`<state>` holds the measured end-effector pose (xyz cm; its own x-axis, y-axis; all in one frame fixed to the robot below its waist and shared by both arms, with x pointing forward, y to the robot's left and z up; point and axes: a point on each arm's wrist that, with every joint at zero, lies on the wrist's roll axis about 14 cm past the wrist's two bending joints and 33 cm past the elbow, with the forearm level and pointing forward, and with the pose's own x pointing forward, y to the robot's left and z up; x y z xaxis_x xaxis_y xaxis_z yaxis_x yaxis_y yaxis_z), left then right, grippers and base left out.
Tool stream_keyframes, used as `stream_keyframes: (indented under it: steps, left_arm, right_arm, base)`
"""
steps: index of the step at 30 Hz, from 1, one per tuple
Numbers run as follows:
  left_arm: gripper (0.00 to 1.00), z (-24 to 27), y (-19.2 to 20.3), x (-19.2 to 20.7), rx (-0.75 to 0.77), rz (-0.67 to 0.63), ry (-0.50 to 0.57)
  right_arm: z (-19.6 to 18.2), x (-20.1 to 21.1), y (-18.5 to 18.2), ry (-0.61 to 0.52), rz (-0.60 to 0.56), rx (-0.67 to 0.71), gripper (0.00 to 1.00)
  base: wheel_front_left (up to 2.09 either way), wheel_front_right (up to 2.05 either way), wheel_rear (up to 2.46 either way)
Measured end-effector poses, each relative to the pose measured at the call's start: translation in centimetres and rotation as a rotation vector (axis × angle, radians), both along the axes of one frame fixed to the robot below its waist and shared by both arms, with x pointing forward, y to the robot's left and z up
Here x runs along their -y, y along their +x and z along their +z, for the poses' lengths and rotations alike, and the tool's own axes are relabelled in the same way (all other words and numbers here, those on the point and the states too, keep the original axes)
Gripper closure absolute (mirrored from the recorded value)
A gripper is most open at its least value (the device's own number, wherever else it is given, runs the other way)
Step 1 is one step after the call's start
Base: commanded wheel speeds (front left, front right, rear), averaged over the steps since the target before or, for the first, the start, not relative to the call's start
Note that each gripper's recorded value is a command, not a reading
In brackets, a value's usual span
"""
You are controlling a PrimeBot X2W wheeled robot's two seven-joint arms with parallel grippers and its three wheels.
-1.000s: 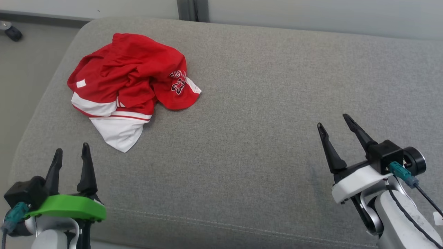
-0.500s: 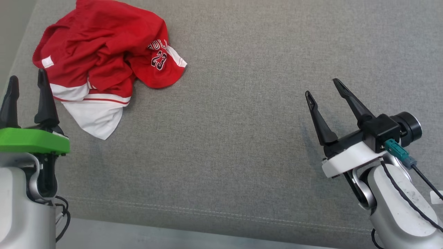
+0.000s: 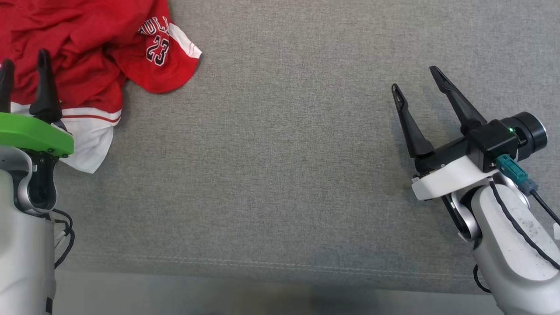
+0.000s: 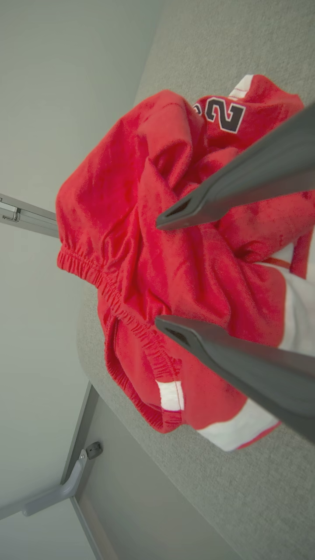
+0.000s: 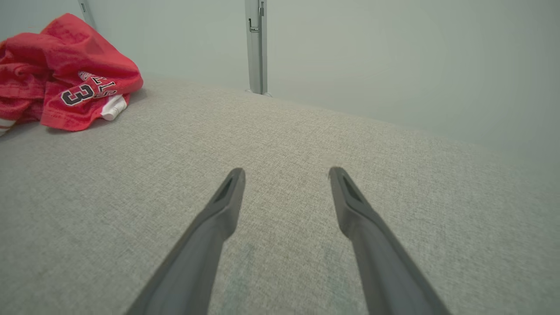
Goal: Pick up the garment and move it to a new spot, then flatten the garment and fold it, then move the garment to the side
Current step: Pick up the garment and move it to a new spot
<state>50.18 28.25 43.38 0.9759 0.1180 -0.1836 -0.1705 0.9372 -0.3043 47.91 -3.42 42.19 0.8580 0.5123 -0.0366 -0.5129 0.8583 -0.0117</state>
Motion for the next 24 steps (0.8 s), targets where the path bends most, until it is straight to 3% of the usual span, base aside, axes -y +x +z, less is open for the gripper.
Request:
stream_keyframes:
  steps: [14,15,16,17,24]
  left_arm:
    - [0.0,-3.9,-0.6,-0.3,-0.16,-0.036,0.028]
    - [0.34,-4.2,-0.8,-0.3,-0.173,-0.038,0.03]
    - [0.75,-4.4,-0.9,-0.3,-0.184,-0.04,0.032]
    - [1.0,-4.6,-1.0,-0.3,-0.194,-0.044,0.035]
    - [1.0,-4.5,-0.2,1.3,-0.192,-0.086,0.018]
  right_arm:
    - [-0.4,1.0,-0.2,-0.018,-0.03,-0.014,0.0]
    - [-0.5,1.0,-0.2,-0.019,-0.029,-0.015,0.0]
    - [-0.4,1.0,-0.3,-0.02,-0.028,-0.016,0.0]
    - [-0.3,1.0,-0.4,-0.02,-0.028,-0.014,0.0]
    - [0.2,1.6,-0.6,-0.025,-0.044,-0.009,0.0]
  base:
    - [0.0,0.0,0.0]
    - [0.0,0.0,0.0]
    - [0.0,0.0,0.0]
    - [0.0,0.0,0.0]
    - [0.0,0.0,0.0]
